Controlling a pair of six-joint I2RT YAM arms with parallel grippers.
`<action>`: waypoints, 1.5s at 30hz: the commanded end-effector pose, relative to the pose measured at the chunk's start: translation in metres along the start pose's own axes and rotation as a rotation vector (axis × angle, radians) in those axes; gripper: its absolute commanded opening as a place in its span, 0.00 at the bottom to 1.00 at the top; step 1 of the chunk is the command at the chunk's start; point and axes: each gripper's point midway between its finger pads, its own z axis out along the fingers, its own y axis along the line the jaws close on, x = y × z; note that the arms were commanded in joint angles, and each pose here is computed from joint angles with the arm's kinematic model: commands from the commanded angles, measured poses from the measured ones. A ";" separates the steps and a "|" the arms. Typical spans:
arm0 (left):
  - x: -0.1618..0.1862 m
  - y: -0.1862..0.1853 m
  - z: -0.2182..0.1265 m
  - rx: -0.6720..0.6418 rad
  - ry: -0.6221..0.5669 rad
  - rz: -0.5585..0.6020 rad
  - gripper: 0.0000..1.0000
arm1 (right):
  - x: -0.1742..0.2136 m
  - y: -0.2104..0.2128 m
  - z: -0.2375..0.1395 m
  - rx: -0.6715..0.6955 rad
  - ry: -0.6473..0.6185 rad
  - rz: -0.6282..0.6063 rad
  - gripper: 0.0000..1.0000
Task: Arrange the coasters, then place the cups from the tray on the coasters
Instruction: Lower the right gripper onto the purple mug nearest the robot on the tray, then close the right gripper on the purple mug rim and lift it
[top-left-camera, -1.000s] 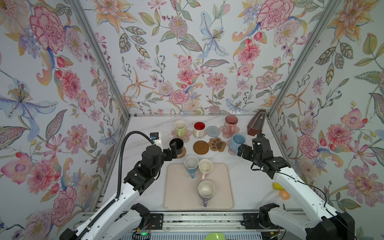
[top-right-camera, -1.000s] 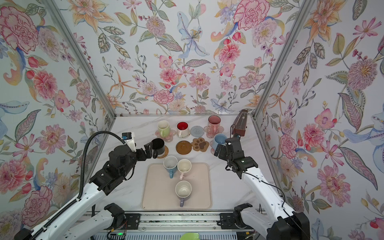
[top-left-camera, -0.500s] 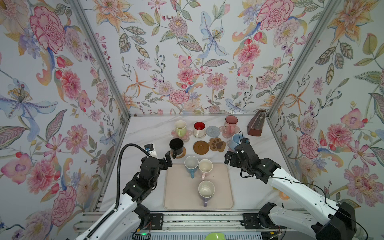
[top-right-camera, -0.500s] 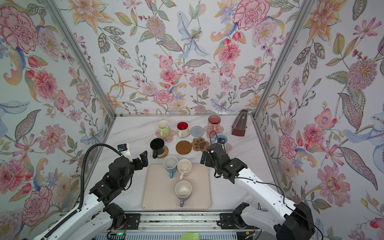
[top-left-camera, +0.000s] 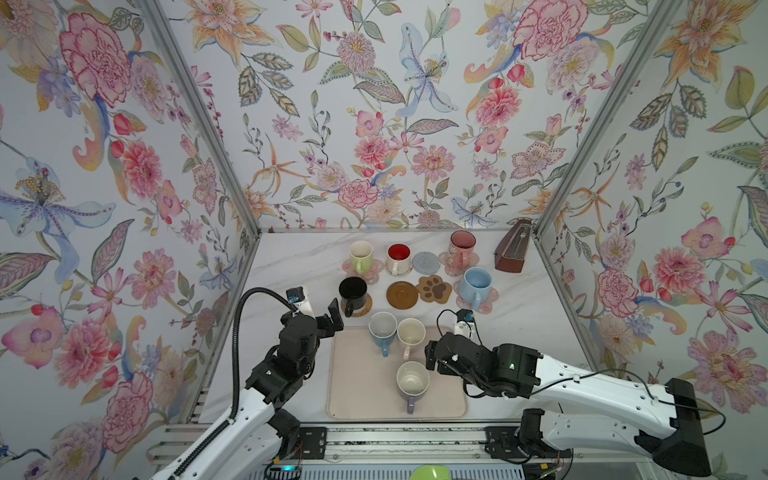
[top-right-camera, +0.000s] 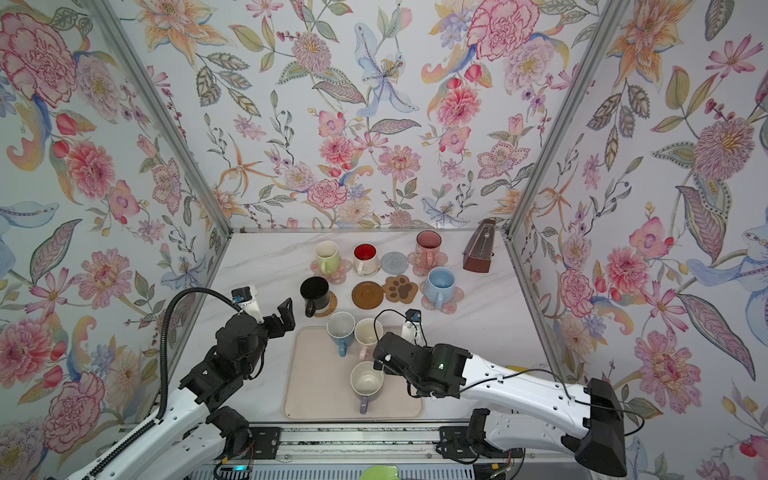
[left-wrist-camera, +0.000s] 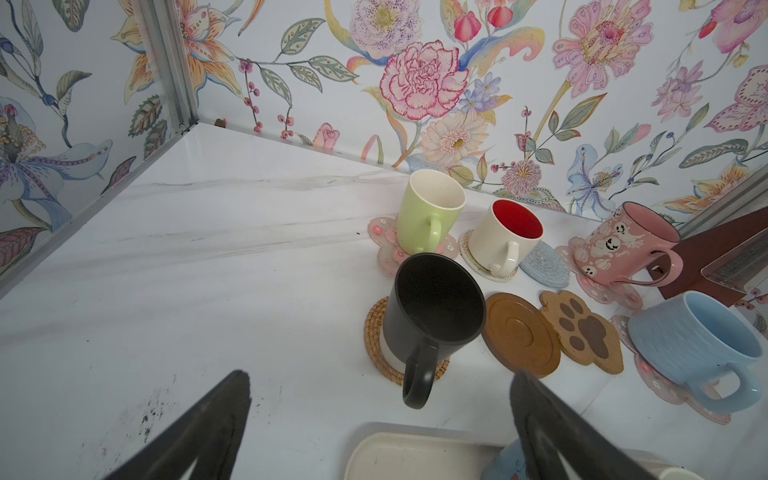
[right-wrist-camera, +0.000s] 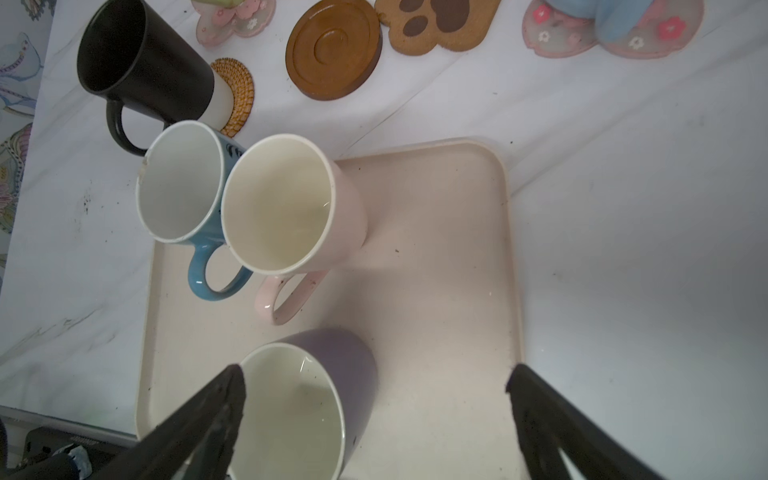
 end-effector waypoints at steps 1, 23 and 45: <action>0.003 0.009 -0.001 -0.026 -0.011 -0.015 0.99 | 0.015 0.006 -0.003 0.015 0.025 0.031 0.99; 0.004 0.006 -0.003 0.002 -0.018 -0.066 0.99 | 0.113 0.035 0.020 0.025 0.261 -0.177 0.99; 0.004 0.009 -0.002 -0.015 -0.013 -0.060 0.99 | 0.122 0.007 0.035 0.115 0.298 -0.191 0.84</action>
